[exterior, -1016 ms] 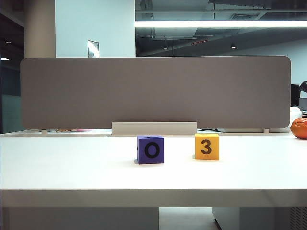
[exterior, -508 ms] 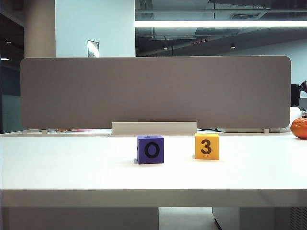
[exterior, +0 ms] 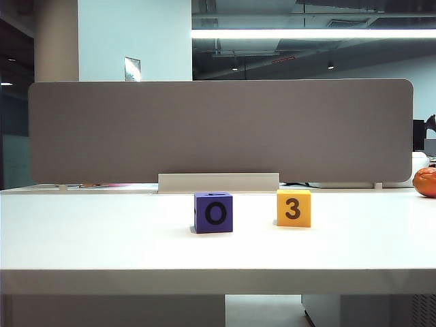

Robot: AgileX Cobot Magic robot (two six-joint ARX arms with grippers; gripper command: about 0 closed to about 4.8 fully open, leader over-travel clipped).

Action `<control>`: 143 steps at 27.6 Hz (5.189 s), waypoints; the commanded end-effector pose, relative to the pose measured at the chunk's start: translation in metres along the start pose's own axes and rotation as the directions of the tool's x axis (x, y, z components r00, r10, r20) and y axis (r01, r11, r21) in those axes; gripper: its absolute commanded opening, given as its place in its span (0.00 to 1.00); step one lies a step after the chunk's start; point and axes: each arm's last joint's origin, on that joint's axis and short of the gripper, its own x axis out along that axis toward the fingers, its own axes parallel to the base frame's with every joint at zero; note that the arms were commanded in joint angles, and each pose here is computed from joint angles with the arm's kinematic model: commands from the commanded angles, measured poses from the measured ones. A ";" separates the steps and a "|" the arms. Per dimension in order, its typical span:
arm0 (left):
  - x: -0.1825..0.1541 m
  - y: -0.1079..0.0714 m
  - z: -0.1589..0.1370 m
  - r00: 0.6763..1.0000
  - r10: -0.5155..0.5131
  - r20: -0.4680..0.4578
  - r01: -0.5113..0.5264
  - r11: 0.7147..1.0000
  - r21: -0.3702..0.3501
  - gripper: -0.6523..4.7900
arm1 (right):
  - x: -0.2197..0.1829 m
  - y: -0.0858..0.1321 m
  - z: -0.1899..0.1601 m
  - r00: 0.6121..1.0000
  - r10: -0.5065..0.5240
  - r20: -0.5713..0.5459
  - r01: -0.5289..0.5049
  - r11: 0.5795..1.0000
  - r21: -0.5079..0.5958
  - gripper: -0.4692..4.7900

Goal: Stack one letter block on top of another letter block.

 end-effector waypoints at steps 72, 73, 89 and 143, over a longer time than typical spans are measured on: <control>0.337 -0.116 0.033 0.530 -0.487 -0.695 0.657 0.753 -0.027 0.36 | -0.008 0.013 0.013 0.944 0.323 -0.069 -0.321 0.946 0.040 0.08; 0.338 -0.116 0.032 0.522 -0.482 -0.703 0.659 0.751 -0.025 0.37 | -0.008 0.012 0.013 0.944 0.323 -0.069 -0.321 0.946 0.040 0.08; 0.323 -0.117 0.015 0.355 -0.464 -0.812 0.809 0.587 0.018 1.00 | -0.008 0.012 0.013 0.944 0.323 -0.069 -0.321 0.946 0.040 0.08; 0.333 -0.196 0.071 0.582 -0.498 -0.643 0.706 0.701 0.097 0.38 | -0.008 0.013 0.013 0.944 0.324 -0.070 -0.321 0.946 0.041 0.08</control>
